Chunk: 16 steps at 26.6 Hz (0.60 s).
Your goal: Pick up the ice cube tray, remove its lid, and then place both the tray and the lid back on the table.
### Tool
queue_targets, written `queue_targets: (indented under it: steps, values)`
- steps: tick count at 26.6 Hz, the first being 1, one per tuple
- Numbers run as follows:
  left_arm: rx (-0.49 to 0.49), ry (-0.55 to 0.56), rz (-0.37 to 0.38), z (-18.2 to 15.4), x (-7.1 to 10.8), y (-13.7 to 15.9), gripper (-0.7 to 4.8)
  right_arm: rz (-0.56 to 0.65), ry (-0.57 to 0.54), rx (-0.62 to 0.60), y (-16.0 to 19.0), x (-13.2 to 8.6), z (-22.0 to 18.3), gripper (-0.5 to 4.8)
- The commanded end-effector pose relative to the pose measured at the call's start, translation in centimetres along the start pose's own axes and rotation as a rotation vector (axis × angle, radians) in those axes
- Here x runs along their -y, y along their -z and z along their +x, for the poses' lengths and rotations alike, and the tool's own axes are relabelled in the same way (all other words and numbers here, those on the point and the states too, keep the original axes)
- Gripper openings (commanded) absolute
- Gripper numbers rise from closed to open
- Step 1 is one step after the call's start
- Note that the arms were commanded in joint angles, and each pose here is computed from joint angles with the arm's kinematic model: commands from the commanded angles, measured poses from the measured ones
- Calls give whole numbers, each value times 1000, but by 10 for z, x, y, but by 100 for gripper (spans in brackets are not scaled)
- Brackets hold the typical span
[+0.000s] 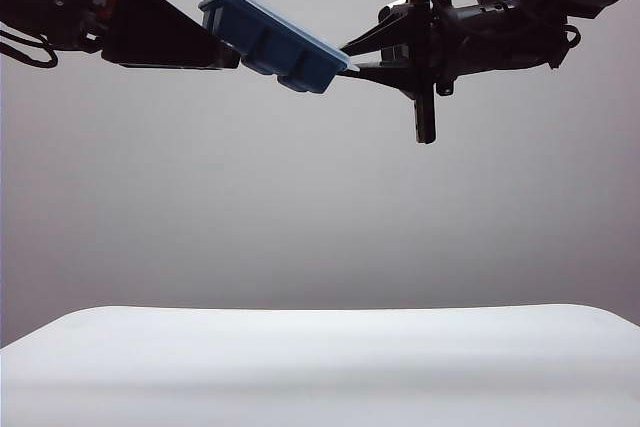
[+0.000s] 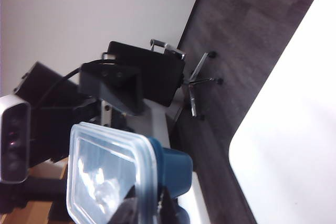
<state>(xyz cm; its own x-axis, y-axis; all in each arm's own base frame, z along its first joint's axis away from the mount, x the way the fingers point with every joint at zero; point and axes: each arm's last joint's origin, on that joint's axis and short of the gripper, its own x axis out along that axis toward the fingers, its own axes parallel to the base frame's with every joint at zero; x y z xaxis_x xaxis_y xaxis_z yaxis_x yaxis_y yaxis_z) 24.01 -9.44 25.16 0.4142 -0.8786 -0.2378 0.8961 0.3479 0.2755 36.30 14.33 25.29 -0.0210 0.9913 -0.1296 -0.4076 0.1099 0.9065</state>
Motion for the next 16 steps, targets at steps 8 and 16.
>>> queue_targets:
  steps: [8, 16]
  values:
    - [62, -64, 0, -1, -6, -11, 479, -39, 46, 61, -4, -3, 0, -8]
    - [52, -60, -10, 2, -7, -6, 479, -32, 39, 60, -4, -5, 3, -8]
